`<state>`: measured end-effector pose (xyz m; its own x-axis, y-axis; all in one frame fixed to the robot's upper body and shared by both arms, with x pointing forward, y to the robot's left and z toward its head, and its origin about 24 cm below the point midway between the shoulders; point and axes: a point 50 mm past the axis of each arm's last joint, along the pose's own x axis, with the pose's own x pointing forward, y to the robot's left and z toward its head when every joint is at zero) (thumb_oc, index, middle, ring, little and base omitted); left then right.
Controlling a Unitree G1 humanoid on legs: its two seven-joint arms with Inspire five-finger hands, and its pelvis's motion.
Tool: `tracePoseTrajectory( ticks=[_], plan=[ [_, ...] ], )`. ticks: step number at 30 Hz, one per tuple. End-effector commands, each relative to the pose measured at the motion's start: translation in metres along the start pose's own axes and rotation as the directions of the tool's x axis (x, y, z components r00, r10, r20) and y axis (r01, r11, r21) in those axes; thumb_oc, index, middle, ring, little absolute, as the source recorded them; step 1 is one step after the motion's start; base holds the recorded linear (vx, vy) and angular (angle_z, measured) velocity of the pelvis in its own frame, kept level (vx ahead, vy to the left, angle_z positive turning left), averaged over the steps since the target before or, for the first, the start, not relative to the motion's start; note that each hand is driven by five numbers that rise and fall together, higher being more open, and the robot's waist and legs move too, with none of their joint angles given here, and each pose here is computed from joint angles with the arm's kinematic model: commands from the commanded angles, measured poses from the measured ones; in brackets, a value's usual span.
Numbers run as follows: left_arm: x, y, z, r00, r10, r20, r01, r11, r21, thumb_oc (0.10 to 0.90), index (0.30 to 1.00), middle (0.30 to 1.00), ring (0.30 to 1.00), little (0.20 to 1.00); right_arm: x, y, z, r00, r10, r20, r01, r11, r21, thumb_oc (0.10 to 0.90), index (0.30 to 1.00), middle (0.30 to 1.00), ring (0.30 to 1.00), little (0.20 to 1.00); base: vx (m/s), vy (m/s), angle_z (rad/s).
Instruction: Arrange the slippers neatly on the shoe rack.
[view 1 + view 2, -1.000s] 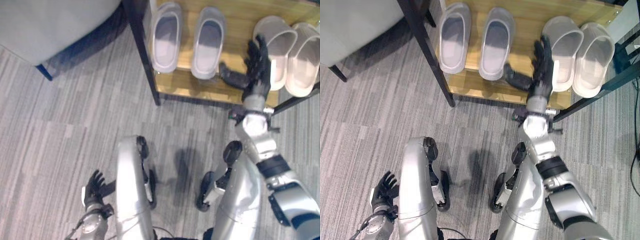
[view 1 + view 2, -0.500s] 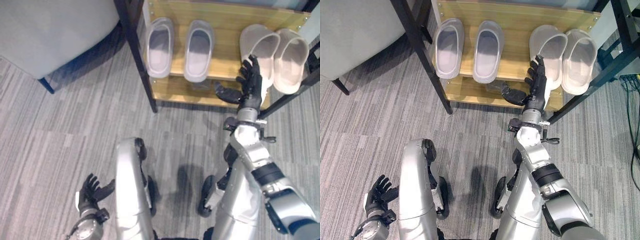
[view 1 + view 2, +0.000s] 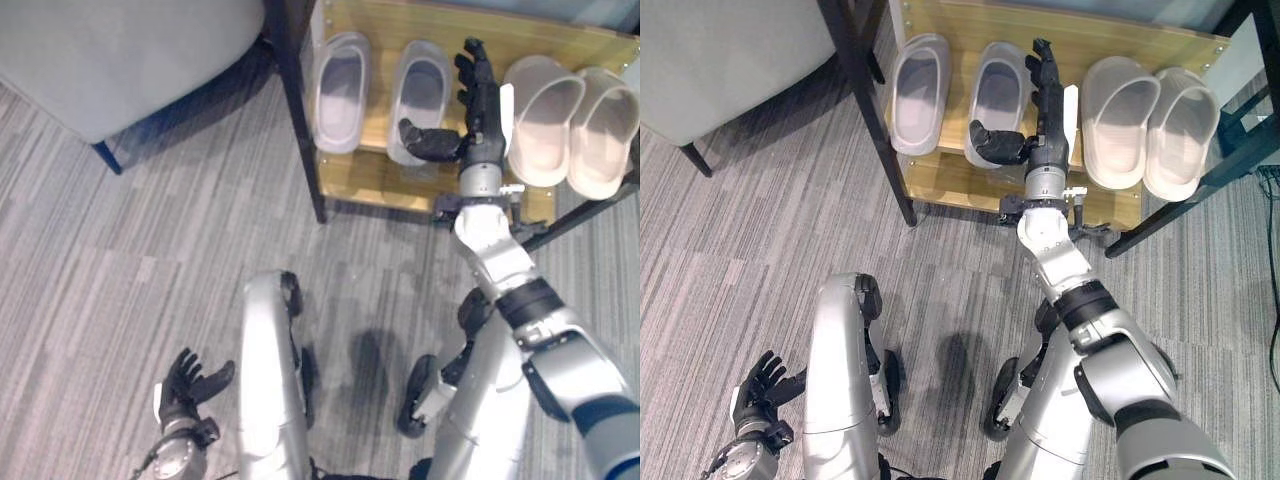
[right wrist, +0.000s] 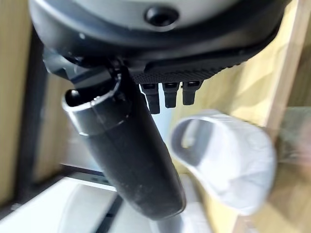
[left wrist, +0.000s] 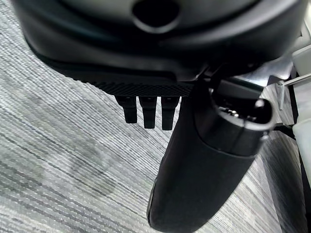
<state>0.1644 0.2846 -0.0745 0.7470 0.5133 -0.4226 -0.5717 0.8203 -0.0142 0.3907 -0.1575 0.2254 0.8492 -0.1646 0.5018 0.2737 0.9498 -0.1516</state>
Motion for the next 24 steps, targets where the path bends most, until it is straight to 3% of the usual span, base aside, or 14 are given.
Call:
tracePoseTrajectory(
  ticks=[1, 12, 24],
  plan=[
    [-0.001, 0.01, 0.016, 0.996, -0.038, 0.087, 0.033, 0.998, 0.051, 0.8, 0.9, 0.9, 0.9, 0.9, 0.028, -0.005, 0.078, 0.957, -0.017, 0.288, 0.008, 0.999, 0.032, 0.8, 0.9, 0.9, 0.9, 0.9, 0.01, 0.008, 0.04],
    [-0.019, 0.005, 0.047, 0.957, -0.159, 0.244, 0.116, 0.977, 0.181, 0.8, 0.9, 0.9, 0.9, 0.9, 0.028, -0.023, 0.076, 0.94, -0.138, 0.313, 0.138, 0.99, 0.021, 0.8, 0.9, 0.9, 0.9, 0.9, 0.0, 0.004, 0.01],
    [-0.018, 0.001, 0.041, 0.958, -0.21, 0.195, 0.161, 0.957, 0.241, 0.8, 0.9, 0.9, 0.9, 0.9, 0.045, -0.005, 0.072, 0.977, -0.11, 0.181, 0.094, 0.991, 0.092, 0.8, 0.9, 0.9, 0.9, 0.9, 0.0, 0.0, 0.0]
  ],
)
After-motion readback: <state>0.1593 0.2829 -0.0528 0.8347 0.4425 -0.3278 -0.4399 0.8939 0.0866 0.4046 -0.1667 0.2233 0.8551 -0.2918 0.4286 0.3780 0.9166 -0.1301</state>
